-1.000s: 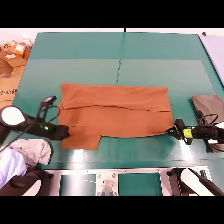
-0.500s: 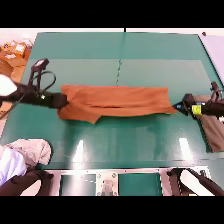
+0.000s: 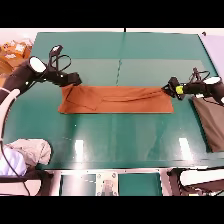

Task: Fold the shirts.

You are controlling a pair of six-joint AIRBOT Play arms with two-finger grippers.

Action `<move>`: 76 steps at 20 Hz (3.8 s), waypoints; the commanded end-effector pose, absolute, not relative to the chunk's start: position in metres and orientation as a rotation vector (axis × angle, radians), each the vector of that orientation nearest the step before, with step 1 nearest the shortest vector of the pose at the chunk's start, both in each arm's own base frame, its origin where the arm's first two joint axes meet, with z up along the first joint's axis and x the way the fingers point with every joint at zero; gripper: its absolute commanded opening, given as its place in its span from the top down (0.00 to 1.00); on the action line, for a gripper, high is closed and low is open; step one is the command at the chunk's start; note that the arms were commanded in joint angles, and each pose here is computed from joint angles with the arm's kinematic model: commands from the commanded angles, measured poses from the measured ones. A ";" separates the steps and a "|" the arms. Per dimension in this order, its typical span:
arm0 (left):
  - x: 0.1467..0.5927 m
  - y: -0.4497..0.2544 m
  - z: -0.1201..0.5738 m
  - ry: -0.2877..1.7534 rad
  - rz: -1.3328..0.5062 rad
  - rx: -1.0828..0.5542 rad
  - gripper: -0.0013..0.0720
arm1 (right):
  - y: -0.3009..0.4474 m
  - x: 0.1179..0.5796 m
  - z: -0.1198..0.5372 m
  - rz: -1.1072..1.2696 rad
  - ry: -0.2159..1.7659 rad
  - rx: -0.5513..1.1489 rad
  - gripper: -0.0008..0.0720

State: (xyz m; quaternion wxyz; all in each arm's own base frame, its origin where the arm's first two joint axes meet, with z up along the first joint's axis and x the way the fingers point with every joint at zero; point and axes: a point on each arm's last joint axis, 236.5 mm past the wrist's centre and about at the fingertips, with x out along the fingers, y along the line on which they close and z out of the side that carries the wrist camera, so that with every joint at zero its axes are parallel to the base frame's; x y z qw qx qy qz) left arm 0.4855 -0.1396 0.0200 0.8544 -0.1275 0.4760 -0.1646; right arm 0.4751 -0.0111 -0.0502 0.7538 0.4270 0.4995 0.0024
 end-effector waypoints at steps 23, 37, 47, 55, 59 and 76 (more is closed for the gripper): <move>0.450 -0.235 0.015 1.163 -0.576 -0.162 0.95 | -0.006 0.452 -0.029 0.451 1.306 0.773 0.97; 0.390 -0.520 -0.058 1.183 -0.986 -0.420 0.95 | 0.047 0.378 0.196 0.567 1.020 0.526 0.96; 0.446 -0.362 0.014 1.273 -0.916 -0.101 0.95 | 0.078 0.389 0.198 0.628 0.990 0.531 0.96; 0.480 -0.167 0.117 1.190 -0.584 -0.104 0.95 | 0.282 0.408 0.158 0.922 1.015 0.524 0.96; 0.481 -0.131 0.125 1.190 -0.528 -0.138 0.95 | 0.407 0.401 0.060 0.929 1.074 0.494 0.95; 0.479 -0.123 0.108 1.224 -0.519 -0.125 0.95 | 0.113 0.455 -0.013 0.423 1.283 0.565 0.67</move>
